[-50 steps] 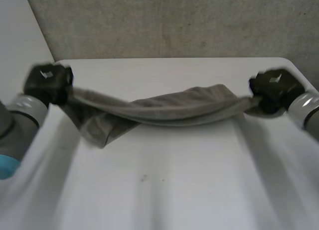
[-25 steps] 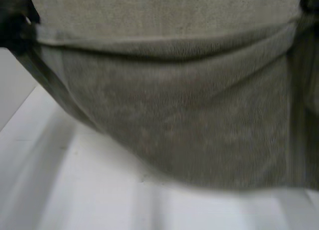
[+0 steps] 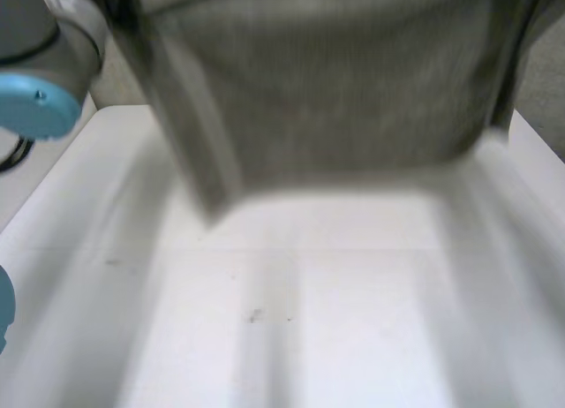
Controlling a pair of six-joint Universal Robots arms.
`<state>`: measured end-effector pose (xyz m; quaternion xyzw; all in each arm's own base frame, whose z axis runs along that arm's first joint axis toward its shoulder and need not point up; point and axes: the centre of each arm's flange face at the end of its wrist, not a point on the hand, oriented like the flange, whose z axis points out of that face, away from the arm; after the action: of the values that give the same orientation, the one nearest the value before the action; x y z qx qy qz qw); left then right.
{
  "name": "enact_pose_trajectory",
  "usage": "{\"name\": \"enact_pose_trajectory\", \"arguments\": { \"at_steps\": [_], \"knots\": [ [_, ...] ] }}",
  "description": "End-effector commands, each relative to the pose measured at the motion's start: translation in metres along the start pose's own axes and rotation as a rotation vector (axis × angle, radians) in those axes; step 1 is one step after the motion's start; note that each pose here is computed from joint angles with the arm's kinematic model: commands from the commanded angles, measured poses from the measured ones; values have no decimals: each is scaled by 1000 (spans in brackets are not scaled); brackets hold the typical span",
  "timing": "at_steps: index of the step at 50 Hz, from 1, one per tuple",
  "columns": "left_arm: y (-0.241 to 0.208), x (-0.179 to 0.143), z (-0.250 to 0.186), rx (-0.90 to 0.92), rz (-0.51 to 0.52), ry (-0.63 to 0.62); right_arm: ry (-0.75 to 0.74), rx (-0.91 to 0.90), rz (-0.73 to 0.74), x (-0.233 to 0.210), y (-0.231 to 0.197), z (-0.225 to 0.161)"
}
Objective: Fold the towel.
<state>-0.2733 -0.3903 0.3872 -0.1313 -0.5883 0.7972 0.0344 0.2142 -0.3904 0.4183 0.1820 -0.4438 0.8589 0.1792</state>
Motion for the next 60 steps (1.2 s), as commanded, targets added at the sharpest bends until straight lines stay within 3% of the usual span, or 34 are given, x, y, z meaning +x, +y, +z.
{"name": "enact_pose_trajectory", "arguments": {
  "at_steps": [1, 7, 16, 20, 27, 33, 40, 45, 52, 60],
  "knots": [
    [-40, -1, -5, 154, -106, -31, -64, 13, 27, -5, 0, -17],
    [45, 9, -17, -120, -80, 6, -313, -196, 43, -43, 47, -56],
    [149, 20, -58, -437, -51, 57, -525, -422, 58, -91, 114, -110],
    [181, 26, -77, -522, -50, 88, -610, -551, 55, -113, 147, -143],
    [225, 22, -121, -699, -42, 100, -723, -668, 13, -120, 159, -179],
    [217, 13, -142, -748, -35, 93, -836, -751, -76, -100, 144, -199],
    [165, -12, -190, -803, 2, 73, -1005, -881, -139, -67, 128, -230],
    [131, -25, -232, -901, 72, 102, -1153, -911, -190, -24, 91, -254],
    [96, -25, -254, -873, 99, 171, -1137, -768, -173, -8, 69, -246],
    [107, -21, -216, -779, 92, 187, -1013, -711, -89, -23, 97, -216]
  ]
}}
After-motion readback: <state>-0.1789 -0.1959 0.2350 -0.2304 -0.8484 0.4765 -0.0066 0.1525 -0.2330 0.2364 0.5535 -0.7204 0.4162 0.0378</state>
